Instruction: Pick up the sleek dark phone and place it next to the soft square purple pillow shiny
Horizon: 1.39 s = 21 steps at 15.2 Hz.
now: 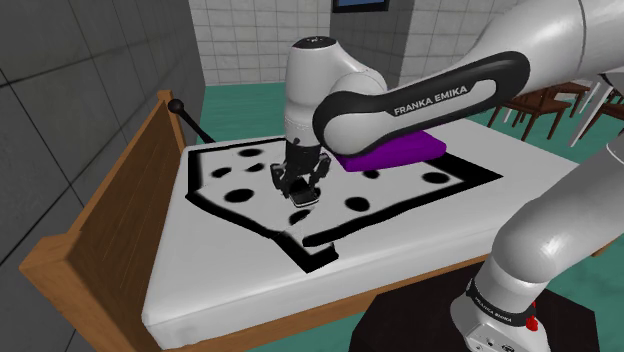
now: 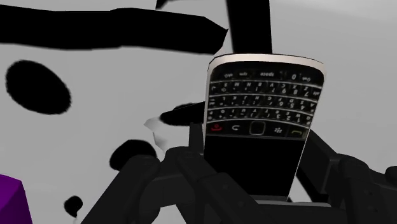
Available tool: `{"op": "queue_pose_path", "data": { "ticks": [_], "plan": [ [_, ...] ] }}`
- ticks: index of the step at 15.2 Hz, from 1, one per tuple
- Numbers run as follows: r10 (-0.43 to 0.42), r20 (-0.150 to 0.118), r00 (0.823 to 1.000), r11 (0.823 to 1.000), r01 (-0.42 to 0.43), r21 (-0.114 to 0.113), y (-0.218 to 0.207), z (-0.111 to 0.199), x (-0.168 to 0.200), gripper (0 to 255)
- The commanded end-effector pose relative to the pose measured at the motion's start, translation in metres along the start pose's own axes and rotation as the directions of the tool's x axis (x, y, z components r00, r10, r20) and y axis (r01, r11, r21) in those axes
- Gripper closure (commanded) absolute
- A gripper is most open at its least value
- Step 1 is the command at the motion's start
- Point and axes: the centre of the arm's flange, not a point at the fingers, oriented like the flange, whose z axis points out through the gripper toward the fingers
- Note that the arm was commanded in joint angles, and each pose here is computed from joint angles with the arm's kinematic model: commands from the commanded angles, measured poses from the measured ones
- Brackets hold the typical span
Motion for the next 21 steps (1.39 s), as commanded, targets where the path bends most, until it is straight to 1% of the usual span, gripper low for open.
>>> {"op": "queue_pose_path", "data": {
  "ticks": [1, 12, 13, 21],
  "plan": [
    [0.0, 0.0, 1.0, 1.0, 0.0, 0.0, 0.0, -0.01, 0.003, 255],
    [0.0, 0.0, 1.0, 1.0, 0.0, 0.0, 0.0, -0.067, 0.015, 255],
    [0.0, 0.0, 1.0, 1.0, 0.0, 0.0, 0.0, -0.068, 0.015, 255],
    [0.0, 0.0, 1.0, 1.0, 0.0, 0.0, 0.104, -0.064, 0.034, 255]
  ]
}}
